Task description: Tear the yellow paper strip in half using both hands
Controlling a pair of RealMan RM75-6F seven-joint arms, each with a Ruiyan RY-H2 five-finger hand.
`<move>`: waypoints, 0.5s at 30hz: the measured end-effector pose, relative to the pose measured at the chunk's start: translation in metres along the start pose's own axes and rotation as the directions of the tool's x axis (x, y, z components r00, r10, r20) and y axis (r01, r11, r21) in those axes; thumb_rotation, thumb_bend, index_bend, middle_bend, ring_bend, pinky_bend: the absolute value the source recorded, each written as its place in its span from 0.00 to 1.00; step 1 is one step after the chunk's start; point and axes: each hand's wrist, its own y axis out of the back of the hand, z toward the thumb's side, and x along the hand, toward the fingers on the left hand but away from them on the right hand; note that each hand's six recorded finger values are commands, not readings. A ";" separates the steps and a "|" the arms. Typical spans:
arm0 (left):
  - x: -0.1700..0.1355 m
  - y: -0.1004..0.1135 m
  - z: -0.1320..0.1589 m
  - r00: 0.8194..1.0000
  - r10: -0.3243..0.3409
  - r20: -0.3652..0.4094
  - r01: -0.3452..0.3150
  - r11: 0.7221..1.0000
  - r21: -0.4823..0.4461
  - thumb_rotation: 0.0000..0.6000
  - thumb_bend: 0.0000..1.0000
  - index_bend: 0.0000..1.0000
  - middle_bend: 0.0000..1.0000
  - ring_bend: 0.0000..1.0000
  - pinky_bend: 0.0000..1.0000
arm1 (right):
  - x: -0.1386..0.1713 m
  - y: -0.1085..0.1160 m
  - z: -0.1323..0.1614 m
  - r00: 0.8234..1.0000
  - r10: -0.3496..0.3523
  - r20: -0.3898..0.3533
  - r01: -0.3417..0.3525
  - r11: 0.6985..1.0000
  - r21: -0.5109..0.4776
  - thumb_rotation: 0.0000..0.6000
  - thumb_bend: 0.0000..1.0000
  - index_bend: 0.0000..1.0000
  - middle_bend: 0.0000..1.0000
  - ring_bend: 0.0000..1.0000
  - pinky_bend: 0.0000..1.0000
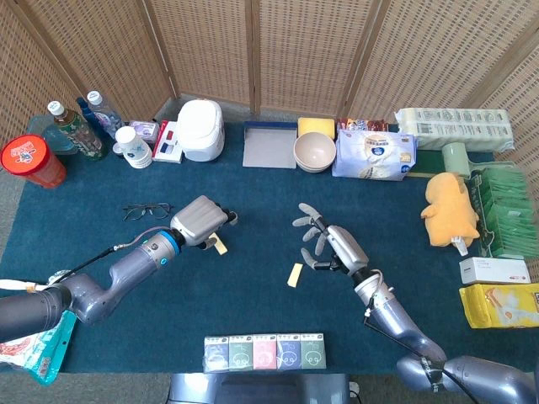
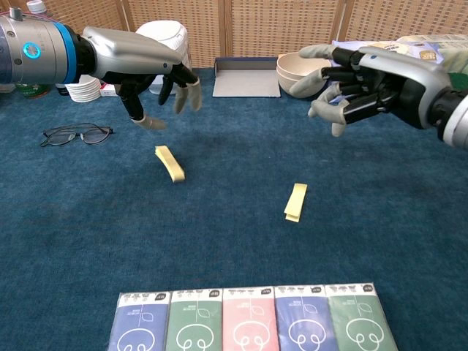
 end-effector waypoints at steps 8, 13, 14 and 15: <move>-0.015 0.011 -0.010 0.998 0.040 -0.038 -0.040 0.999 -0.021 1.00 0.27 0.22 0.30 0.33 0.54 | 0.009 0.017 0.000 0.998 -0.055 -0.005 0.055 0.999 0.003 1.00 0.49 0.01 0.26 0.34 0.55; -0.036 0.016 -0.022 0.994 0.071 -0.086 -0.081 0.991 -0.109 1.00 0.27 0.22 0.30 0.32 0.51 | 0.014 0.026 -0.002 0.996 -0.091 0.004 0.091 0.996 -0.005 1.00 0.49 0.03 0.26 0.33 0.53; -0.041 0.017 -0.026 0.992 0.078 -0.098 -0.090 0.988 -0.122 1.00 0.27 0.22 0.30 0.32 0.51 | 0.015 0.028 -0.002 0.995 -0.096 0.005 0.096 0.995 -0.003 1.00 0.49 0.04 0.26 0.32 0.52; -0.047 0.017 -0.030 0.990 0.085 -0.110 -0.100 0.986 -0.133 1.00 0.27 0.22 0.30 0.32 0.51 | 0.016 0.030 -0.002 0.995 -0.102 0.005 0.102 0.995 0.000 1.00 0.49 0.05 0.26 0.32 0.52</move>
